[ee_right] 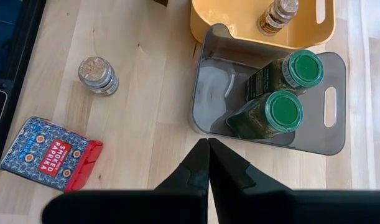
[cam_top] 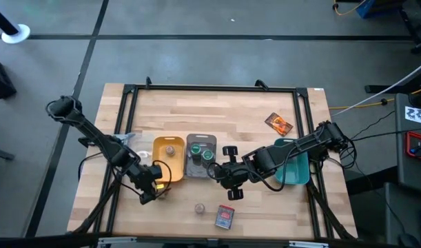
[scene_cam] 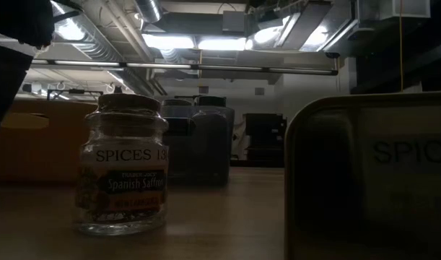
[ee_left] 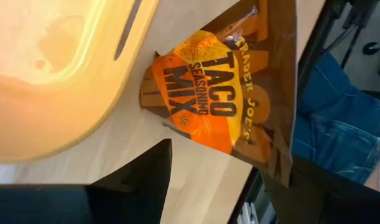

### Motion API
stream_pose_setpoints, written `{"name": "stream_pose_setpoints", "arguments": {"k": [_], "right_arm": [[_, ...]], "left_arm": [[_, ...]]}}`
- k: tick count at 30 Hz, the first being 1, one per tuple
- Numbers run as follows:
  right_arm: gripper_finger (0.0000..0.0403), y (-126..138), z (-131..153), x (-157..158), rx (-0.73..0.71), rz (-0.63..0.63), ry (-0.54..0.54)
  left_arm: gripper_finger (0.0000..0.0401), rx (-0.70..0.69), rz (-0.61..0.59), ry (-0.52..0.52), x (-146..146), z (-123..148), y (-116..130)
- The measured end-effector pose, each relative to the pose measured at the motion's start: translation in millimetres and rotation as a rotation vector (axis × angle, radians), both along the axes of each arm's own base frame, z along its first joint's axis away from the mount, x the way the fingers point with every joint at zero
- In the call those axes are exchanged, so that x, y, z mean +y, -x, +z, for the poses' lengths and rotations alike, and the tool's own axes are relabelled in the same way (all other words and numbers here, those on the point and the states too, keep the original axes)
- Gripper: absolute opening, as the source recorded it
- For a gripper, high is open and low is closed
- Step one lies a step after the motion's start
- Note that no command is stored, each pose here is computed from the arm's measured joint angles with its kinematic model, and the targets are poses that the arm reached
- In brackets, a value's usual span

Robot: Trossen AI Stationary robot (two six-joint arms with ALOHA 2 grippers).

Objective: Sort spices by type
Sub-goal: Put the bottom orange spice bag into the transparent bin

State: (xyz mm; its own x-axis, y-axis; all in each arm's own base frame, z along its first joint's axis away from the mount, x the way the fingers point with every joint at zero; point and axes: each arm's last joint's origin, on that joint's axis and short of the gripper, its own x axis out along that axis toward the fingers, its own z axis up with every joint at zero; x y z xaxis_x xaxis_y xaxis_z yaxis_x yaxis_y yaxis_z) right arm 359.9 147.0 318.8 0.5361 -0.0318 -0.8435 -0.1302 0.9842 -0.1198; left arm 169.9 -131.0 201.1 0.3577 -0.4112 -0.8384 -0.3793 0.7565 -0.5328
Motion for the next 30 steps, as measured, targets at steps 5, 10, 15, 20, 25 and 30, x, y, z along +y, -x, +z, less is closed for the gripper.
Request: {"name": "stream_pose_setpoints", "arguments": {"k": [5,10,15,20,25,30], "right_arm": [[0.0010,-0.2,0.1,0.1,-0.002,0.000,-0.001],[0.0010,-0.3,0.2,0.0,-0.003,0.000,-0.001],[0.0010,-0.4,0.2,0.0,-0.004,0.000,-0.002],[0.0010,-0.4,0.2,0.1,-0.004,0.000,-0.002],[0.0010,-0.4,0.2,0.0,-0.004,0.000,-0.002],[0.0010,-0.4,0.2,0.0,-0.004,0.000,-0.002]], "left_arm": [[0.0221,-0.006,0.000,-0.013,-3.9,-6.3,-5.8],[0.0221,0.008,-0.020,-0.045,-7.2,-15.7,-10.5],[0.0221,0.021,-0.005,-0.089,-8.3,-23.5,-13.4],[0.0221,0.000,0.027,-0.133,-7.3,-25.1,-14.8],[0.0200,-0.012,0.039,-0.152,-6.5,-25.2,-15.2],[0.0130,-0.013,0.037,-0.153,-6.5,-25.2,-15.2]]}}
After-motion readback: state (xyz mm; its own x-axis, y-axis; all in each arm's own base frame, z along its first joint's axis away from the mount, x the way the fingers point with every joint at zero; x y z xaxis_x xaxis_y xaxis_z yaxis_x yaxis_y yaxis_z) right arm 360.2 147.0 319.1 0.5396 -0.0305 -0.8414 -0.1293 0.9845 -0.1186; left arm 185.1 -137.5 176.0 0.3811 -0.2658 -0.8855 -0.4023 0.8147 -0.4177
